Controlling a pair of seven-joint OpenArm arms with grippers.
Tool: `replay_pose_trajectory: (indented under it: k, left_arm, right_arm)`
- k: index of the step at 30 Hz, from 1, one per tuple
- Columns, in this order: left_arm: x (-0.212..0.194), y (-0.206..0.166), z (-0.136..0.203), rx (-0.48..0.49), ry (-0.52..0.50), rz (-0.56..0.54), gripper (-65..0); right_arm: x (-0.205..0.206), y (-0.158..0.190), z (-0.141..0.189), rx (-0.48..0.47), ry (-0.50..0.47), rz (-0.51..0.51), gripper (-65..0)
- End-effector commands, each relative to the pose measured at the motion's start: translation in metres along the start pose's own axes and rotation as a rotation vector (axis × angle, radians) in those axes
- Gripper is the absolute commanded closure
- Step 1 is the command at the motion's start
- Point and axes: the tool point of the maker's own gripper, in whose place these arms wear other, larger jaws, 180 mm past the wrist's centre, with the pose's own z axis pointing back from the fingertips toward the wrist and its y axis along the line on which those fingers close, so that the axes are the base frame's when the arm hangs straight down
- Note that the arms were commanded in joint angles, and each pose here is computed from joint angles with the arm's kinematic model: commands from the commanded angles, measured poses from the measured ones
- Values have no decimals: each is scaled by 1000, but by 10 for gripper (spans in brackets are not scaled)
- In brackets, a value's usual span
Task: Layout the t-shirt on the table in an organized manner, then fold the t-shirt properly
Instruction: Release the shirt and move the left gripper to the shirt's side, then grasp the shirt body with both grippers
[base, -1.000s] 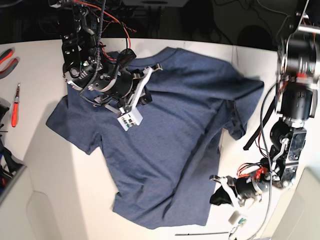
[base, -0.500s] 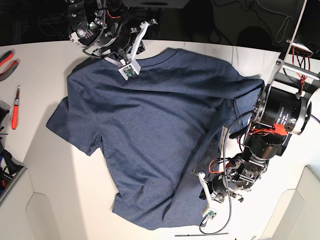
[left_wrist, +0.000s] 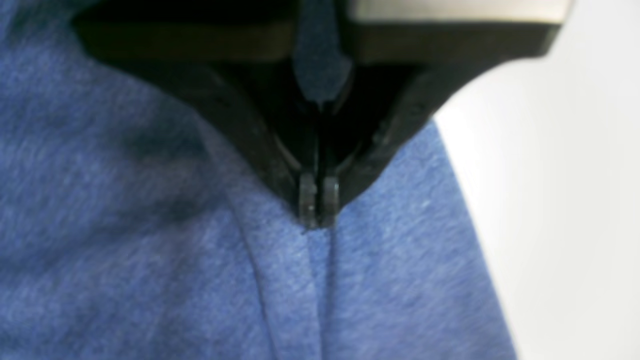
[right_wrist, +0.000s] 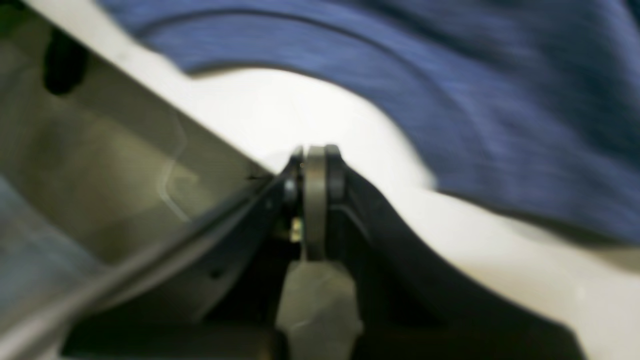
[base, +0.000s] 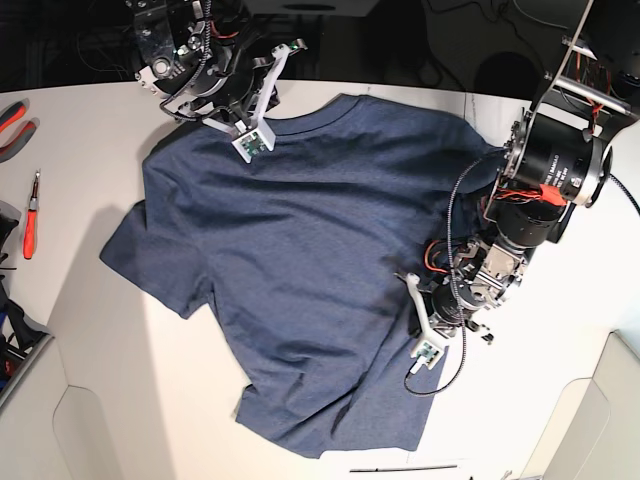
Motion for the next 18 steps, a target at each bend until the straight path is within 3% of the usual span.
replay_pose_trajectory:
  k: [1,7,11,14,18]
  left_arm:
    - [-9,26,5,42,54,-25,0]
    - [-31,68,22,114,84,2,0]
    - [-32,72,24,123,80,36,0]
    - [-25,58,18,97,67,42,0]
    - [-11,35,8,61,44,52,0]
  right_arm:
    - [9,-11,5,-27,-31,14,0]
    - [30,-78,16,-184,-94,-34,0]
    - [56,-127,22,-258,-172,-114,0]
    - [89,-123,24,-125,-284,-213,0]
    - [138,-50,31,213,-445,-182,0]
